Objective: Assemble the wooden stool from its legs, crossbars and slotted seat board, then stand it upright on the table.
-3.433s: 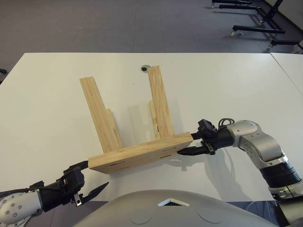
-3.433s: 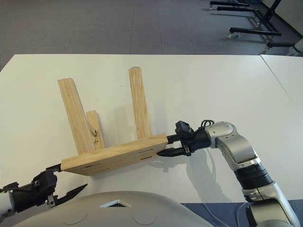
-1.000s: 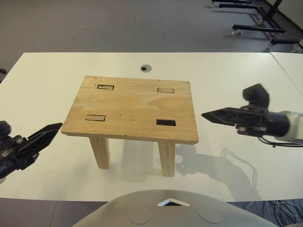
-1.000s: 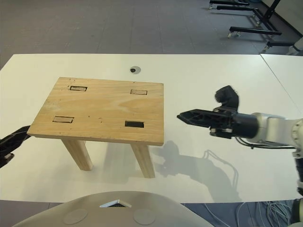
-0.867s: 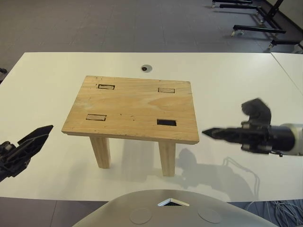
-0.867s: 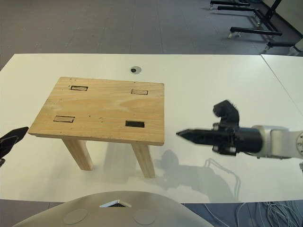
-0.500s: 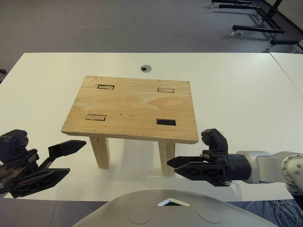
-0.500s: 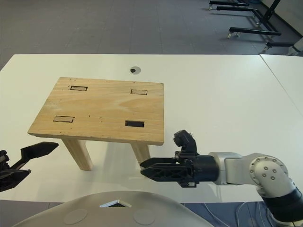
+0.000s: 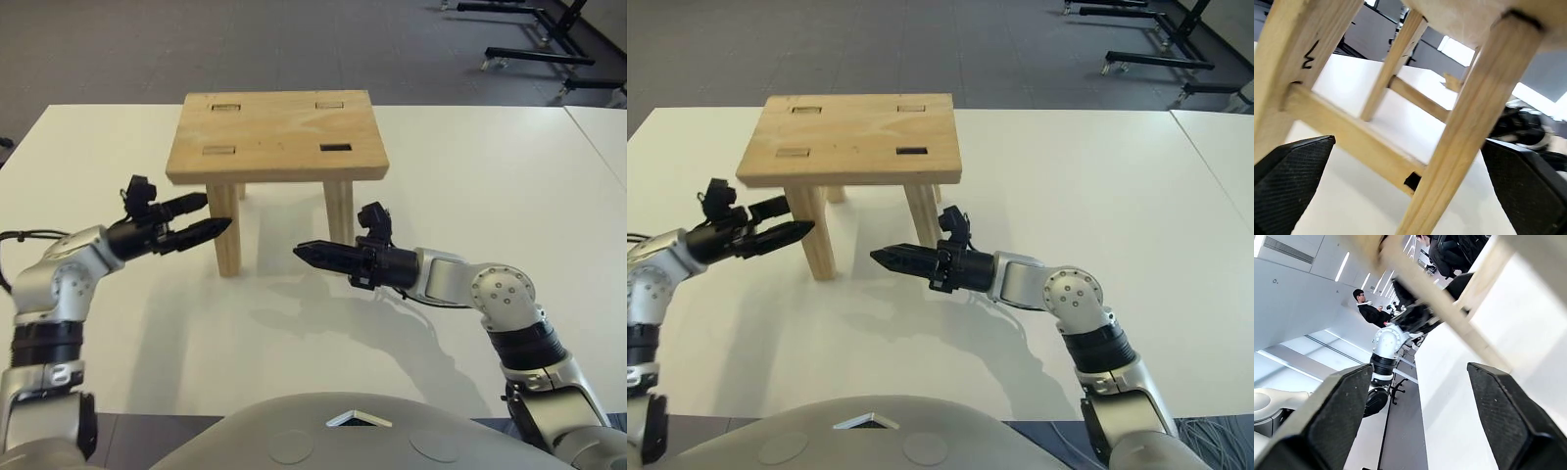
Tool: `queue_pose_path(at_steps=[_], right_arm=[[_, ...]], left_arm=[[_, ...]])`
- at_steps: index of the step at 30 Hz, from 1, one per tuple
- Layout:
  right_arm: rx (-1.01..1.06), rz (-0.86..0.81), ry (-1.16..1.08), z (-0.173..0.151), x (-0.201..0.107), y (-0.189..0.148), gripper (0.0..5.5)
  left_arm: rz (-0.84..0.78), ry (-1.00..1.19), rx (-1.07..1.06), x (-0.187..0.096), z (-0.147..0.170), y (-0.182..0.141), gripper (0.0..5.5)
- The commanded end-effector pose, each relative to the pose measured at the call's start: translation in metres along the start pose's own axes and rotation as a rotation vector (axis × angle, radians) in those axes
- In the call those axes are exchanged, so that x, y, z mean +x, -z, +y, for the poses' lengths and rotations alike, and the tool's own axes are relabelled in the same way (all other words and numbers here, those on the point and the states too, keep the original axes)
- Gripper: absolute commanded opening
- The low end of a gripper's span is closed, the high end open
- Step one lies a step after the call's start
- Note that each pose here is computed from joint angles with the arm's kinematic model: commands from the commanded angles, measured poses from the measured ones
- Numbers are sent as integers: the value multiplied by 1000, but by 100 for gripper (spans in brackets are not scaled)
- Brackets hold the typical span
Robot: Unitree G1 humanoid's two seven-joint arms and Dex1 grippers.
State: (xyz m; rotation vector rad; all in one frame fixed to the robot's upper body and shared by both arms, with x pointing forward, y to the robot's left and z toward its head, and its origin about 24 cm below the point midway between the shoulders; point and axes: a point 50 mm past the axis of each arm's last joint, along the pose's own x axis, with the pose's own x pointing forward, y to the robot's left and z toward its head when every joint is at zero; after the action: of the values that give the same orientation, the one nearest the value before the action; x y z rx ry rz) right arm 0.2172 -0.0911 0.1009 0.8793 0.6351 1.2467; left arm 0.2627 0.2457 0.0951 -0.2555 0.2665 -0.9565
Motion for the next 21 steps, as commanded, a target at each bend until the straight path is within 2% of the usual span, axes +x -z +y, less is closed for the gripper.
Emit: queue_pose_path(at_steps=[1,6,9,12,16,21], right_arm=[[-70,-50,-7,2,12,-16,353],[-118,-147,10,-4,25,-34,353],[-129,-189,9,-4,20,-37,353],[-129,-278,50,-10,9,-42,353],[-104,-361,5,-1,-9,-42,353],[-119,-354,-33,11,-28,-38,353]], left_arm=[[-9,-60,118,18,14,-8,539],[-95,-59,191,29,16,-23,539],[-201,-85,244,33,10,-38,539],[-269,-115,281,30,0,-40,539],[-337,-144,265,12,-19,-33,539],[-313,-232,191,-20,-33,-4,539]])
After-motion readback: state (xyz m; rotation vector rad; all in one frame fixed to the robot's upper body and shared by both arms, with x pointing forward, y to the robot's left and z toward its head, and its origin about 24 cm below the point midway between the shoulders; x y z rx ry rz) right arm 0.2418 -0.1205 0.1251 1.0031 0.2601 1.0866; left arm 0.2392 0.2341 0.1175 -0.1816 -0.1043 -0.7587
